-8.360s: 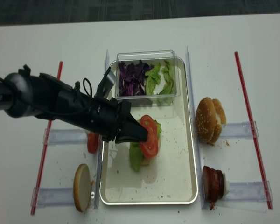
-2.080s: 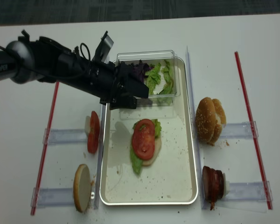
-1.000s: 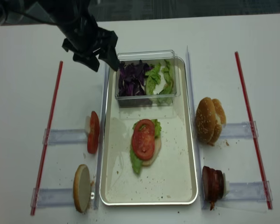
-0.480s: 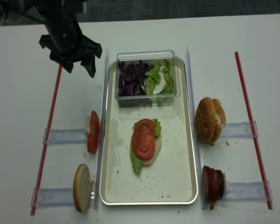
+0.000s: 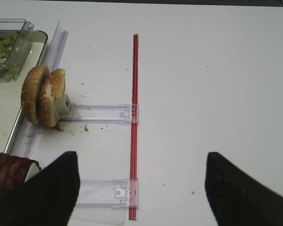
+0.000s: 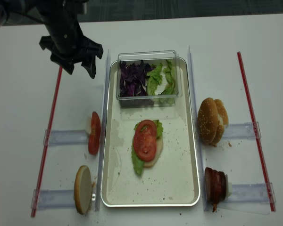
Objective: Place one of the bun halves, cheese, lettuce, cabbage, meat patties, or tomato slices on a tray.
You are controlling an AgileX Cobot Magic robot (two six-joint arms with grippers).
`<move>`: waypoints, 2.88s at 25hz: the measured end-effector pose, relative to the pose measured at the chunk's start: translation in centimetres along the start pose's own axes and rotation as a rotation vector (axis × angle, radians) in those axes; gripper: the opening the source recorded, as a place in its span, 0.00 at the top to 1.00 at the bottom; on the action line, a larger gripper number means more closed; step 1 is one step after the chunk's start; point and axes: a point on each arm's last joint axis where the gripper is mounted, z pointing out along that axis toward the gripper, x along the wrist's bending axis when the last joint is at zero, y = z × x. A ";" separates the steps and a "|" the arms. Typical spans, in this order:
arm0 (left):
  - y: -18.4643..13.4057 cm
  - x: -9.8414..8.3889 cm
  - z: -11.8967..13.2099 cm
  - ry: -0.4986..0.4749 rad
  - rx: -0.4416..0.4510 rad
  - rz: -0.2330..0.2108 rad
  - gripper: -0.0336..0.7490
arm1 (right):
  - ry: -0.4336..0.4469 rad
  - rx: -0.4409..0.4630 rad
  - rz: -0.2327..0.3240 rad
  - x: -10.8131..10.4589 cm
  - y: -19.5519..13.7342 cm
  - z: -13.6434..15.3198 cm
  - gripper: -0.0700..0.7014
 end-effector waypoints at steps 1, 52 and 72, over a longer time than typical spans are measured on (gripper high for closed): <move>0.0 0.2 0.0 0.017 0.000 -0.006 0.35 | 0.000 0.000 0.000 0.0 0.0 0.0 0.17; -1.8 8.8 -3.5 0.071 -0.068 -0.151 0.42 | 0.000 0.000 0.006 0.0 0.0 0.0 0.17; -13.3 5.9 -9.9 0.087 -0.139 -0.143 0.42 | 0.000 0.000 0.000 0.0 0.0 0.0 0.17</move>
